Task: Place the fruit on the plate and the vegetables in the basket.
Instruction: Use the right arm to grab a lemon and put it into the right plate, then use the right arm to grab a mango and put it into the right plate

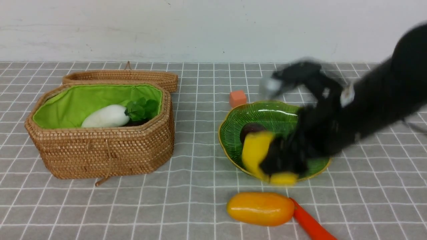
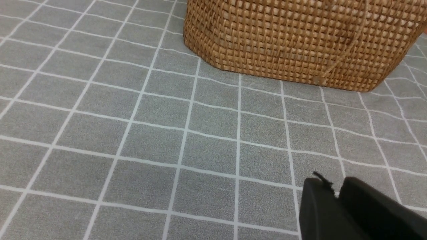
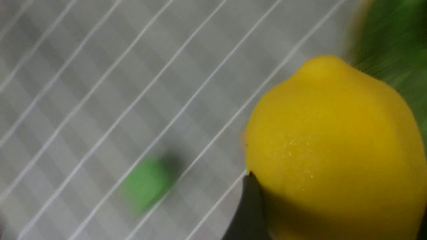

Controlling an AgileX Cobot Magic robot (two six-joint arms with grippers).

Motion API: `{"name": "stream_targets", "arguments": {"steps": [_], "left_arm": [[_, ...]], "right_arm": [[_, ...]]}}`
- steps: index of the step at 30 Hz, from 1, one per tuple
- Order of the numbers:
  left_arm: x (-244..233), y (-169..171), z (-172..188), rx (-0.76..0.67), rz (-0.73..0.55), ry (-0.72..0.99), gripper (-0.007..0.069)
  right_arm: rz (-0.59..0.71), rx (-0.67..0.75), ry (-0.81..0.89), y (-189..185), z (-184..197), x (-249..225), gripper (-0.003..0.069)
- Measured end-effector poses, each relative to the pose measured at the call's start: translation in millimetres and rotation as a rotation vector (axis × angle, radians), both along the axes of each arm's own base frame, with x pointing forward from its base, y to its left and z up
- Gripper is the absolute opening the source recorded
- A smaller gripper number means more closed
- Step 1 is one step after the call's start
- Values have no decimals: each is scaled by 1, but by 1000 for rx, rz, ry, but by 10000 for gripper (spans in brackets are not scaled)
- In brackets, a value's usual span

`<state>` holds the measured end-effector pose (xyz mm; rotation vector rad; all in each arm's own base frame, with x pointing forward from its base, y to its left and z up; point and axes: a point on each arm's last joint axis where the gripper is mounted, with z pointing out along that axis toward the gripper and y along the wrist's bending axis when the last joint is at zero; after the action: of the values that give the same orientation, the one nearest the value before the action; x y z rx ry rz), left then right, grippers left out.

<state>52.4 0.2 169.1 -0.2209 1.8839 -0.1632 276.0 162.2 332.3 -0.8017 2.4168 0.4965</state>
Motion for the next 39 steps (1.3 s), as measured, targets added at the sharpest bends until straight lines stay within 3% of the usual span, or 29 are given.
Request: {"name": "stream_targets", "arguments": {"steps": [6,11,18,21,27,31,33,34,37,39], "left_arm": [[0,0,0,0,0,0,92],[0,0,0,0,0,0,99],[0,0,0,0,0,0,104],[0,0,0,0,0,0,111],[0,0,0,0,0,0,113],[0,0,0,0,0,0,118],[0,0,0,0,0,0,123],[0,0,0,0,0,0,123],[0,0,0,0,0,0,127],[0,0,0,0,0,0,129]], "right_arm": [[-240,35,-88,-35,-26,80,556],[-377,19,13,-51,-91,120,556],[-402,7,68,-53,-112,126,575],[-387,-13,67,-54,-109,124,665],[-349,-32,54,-57,-82,110,662],[-213,-82,24,-50,-61,92,617],[108,-197,10,-28,-53,68,573],[133,-205,12,-27,-54,66,571],[503,-298,27,4,-60,38,554],[567,-310,21,12,-62,33,553]]}}
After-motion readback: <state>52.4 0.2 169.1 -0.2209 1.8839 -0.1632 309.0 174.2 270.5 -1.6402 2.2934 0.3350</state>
